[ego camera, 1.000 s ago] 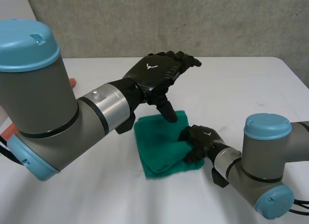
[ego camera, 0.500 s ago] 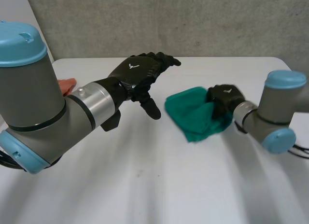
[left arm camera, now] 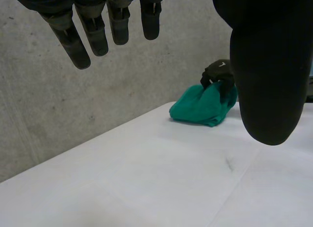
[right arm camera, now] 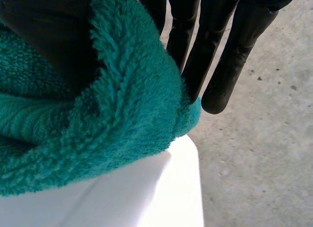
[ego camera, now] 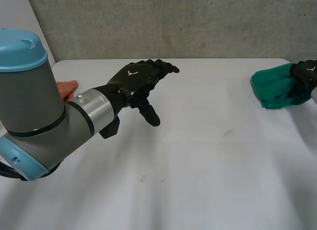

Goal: Fold the laundry.

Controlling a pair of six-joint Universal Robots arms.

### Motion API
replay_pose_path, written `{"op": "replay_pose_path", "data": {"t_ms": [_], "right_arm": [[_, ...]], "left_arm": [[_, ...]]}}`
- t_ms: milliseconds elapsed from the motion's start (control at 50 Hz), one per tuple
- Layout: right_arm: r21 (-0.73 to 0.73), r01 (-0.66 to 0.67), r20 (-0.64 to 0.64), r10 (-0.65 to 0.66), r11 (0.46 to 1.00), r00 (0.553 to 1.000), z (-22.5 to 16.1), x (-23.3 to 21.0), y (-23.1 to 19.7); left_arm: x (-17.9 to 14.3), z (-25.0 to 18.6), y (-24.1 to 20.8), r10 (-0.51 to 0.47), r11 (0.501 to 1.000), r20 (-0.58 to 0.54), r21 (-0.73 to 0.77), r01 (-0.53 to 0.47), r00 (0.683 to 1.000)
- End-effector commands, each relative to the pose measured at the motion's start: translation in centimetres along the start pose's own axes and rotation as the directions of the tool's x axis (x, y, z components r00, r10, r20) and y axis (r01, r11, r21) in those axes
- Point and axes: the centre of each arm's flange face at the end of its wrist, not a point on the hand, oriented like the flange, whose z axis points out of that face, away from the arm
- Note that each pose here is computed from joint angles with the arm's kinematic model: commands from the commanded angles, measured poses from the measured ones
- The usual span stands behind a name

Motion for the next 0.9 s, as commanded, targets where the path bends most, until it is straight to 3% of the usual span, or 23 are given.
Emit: {"op": "replay_pose_path", "data": {"t_ms": [20,380,560,800,880,900], "right_arm": [[0.034,0.017,0.031,-0.018,0.999,0.999,0.1,0.5,0.5],[0.004,0.096,-0.045,-0.096,0.995,0.994,-0.4,4.4,4.2],[0.026,0.117,-0.066,-0.116,0.993,0.991,-0.2,4.9,4.0],[-0.085,0.160,-0.003,-0.160,0.984,0.987,-2.5,5.5,-1.5],[-0.200,0.296,-0.014,-0.304,0.934,0.952,-4.3,6.6,-4.1],[-0.257,0.364,-0.034,-0.384,0.895,0.923,-5.2,7.4,-5.5]], "left_arm": [[-0.2,0.0,0.3,-0.005,1.000,0.006,-0.008,0.005,1.000],[-0.2,-0.1,0.3,-0.007,1.000,0.006,-0.013,0.007,1.000],[-0.1,-0.1,0.4,-0.009,1.000,0.004,-0.014,0.009,1.000],[-0.9,-0.7,-0.3,-0.005,1.000,0.030,0.000,0.005,1.000],[-1.8,-1.1,-1.2,-0.001,1.000,0.059,0.023,-0.001,0.998],[-2.0,-1.1,-1.3,0.000,1.000,0.065,0.028,-0.002,0.998]]}}
